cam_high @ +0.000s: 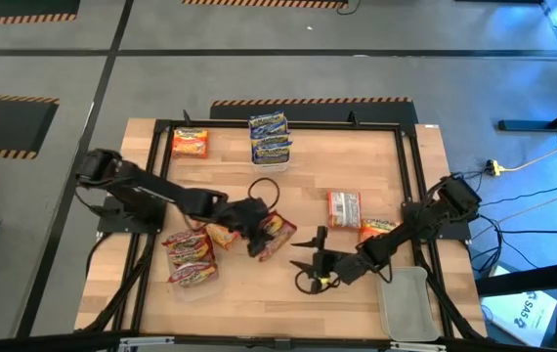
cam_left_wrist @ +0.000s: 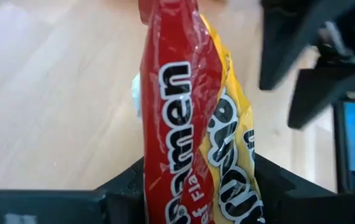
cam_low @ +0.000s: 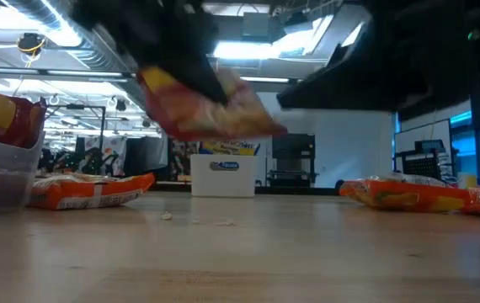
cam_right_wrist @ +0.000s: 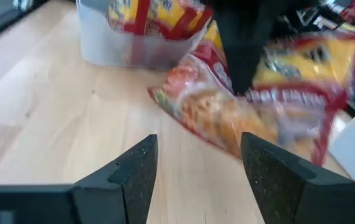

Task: Sort Maruchan noodles
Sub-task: Put the red noodle pack into the transparent bin

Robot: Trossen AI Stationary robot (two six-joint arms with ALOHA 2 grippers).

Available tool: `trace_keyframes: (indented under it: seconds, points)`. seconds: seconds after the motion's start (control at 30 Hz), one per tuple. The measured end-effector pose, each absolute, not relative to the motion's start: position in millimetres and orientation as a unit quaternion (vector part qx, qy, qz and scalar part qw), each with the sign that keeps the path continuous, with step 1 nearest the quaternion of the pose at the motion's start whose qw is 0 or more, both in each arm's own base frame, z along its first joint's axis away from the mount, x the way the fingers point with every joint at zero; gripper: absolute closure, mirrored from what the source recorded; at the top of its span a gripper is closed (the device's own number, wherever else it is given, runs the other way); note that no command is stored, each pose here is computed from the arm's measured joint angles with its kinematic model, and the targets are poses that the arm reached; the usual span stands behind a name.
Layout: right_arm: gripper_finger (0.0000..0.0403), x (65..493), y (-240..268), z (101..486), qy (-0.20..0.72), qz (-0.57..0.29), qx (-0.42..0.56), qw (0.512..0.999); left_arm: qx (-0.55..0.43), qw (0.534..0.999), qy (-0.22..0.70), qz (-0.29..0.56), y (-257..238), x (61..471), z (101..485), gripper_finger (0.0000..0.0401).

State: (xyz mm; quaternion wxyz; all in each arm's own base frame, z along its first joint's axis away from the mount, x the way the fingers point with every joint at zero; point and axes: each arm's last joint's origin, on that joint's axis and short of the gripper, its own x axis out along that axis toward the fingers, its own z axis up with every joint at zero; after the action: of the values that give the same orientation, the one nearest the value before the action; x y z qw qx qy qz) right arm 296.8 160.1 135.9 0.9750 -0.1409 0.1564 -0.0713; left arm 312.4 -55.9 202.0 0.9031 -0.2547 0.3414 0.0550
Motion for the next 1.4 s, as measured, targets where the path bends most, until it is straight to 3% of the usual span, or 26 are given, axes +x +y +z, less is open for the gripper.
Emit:
trace_keyframes:
  seconds: [0.37, 0.57, 0.7, 1.0, 1.23, 1.4]
  points:
    - [0.0185, 297.1, 163.2, 138.1, 0.139, -0.068, -0.053, 0.987, -0.205, 0.943, 0.260, -0.017, -128.4, 242.1, 270.3, 0.0249]
    - [0.0185, 298.0, 165.6, 131.2, 0.145, -0.052, 0.015, 0.988, -0.206, 0.948, 0.238, -0.043, -159.4, 212.3, 281.4, 0.0249]
    - [0.0185, 302.8, 172.7, 125.3, 0.151, 0.016, 0.045, 0.987, -0.206, 0.947, 0.240, -0.052, -174.8, 201.2, 279.1, 0.0249]
    - [0.0185, 324.6, 187.3, 117.7, 0.150, 0.032, 0.060, 0.986, -0.141, 0.932, 0.333, -0.002, -197.8, 202.0, 301.8, 0.0249]
    - [0.0185, 327.1, 188.8, 113.3, 0.159, 0.029, 0.055, 0.985, -0.126, 0.869, 0.474, 0.063, -205.4, 189.7, 312.6, 0.0249]
    - [0.0185, 326.9, 188.0, 111.9, 0.164, 0.025, 0.049, 0.985, -0.102, 0.837, 0.532, 0.076, -217.1, 185.4, 299.8, 0.0249]
